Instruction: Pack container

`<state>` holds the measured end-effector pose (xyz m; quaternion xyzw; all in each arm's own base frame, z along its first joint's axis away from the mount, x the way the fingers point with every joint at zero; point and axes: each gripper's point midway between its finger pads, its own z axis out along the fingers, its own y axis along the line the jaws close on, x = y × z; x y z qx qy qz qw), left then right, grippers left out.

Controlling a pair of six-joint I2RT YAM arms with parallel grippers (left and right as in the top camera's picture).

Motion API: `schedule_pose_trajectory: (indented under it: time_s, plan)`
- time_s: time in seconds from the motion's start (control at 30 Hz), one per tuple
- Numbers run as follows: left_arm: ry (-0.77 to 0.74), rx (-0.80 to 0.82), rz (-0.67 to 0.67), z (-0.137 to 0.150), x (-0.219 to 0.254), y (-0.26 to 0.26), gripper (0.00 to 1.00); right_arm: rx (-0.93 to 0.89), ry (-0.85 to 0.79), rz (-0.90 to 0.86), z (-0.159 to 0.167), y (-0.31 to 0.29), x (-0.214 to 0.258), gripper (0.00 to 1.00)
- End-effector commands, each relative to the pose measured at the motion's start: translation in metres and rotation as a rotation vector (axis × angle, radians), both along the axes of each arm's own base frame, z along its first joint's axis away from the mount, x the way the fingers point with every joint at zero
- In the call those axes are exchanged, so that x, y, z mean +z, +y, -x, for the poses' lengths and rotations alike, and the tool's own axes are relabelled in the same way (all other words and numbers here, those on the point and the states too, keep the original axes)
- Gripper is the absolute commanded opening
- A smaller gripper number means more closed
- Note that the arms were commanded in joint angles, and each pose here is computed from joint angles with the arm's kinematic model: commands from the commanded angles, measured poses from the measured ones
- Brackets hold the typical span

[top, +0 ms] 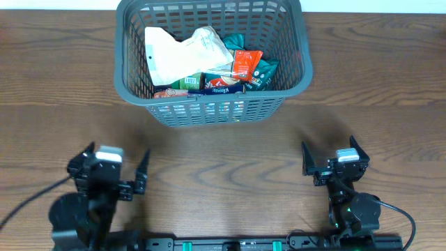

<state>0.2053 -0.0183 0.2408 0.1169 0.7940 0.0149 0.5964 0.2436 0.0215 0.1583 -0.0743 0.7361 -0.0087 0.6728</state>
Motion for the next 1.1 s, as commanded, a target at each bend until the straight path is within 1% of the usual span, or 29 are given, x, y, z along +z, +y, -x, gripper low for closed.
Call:
schedule_pose_trajectory:
  time_s: [0.0, 0.1, 0.17, 0.23, 0.33, 0.47, 0.53, 0.6, 0.67, 0.73, 1.07]
  plan:
    - [-0.057, -0.035, 0.013, -0.004, -0.016, -0.008, 0.99, 0.006, -0.001, 0.008, 0.0, 0.002, -0.002, 0.99]
    - [-0.172, -0.038, 0.01, -0.014, -0.019, -0.008, 0.99, 0.006, -0.001, 0.008, 0.0, 0.002, -0.002, 0.99]
    - [-0.241, -0.012, 0.005, -0.021, -0.022, -0.004, 0.98, 0.006, -0.001, 0.008, 0.0, 0.002, -0.002, 0.99]
    - [-0.293, 0.063, 0.022, -0.028, -0.028, 0.009, 0.99, 0.006, -0.001, 0.008, 0.0, 0.002, -0.002, 0.99]
    - [-0.315, 0.157, 0.054, -0.035, -0.038, 0.024, 0.99, 0.006, -0.001, 0.008, 0.0, 0.002, -0.002, 0.99]
    - [-0.287, 0.225, 0.076, -0.037, -0.055, 0.035, 0.99, 0.006, -0.001, 0.008, 0.0, 0.002, -0.002, 0.99]
    - [-0.265, 0.227, 0.079, -0.039, -0.065, 0.035, 0.99, 0.006, 0.0, 0.008, 0.0, 0.002, -0.002, 0.99]
    - [-0.239, 0.233, 0.111, -0.04, -0.078, 0.035, 0.99, 0.006, -0.001, 0.008, 0.0, 0.002, -0.002, 0.99]
    - [-0.183, 0.237, 0.144, -0.039, -0.093, 0.033, 0.99, 0.006, -0.001, 0.008, 0.0, 0.002, -0.002, 0.99]
    - [-0.143, 0.232, 0.143, -0.038, -0.102, 0.031, 0.99, 0.006, -0.001, 0.008, 0.0, 0.002, -0.002, 0.99]
    - [-0.13, 0.207, 0.149, -0.038, -0.105, 0.027, 0.98, 0.006, 0.0, 0.008, 0.0, 0.002, -0.002, 0.99]
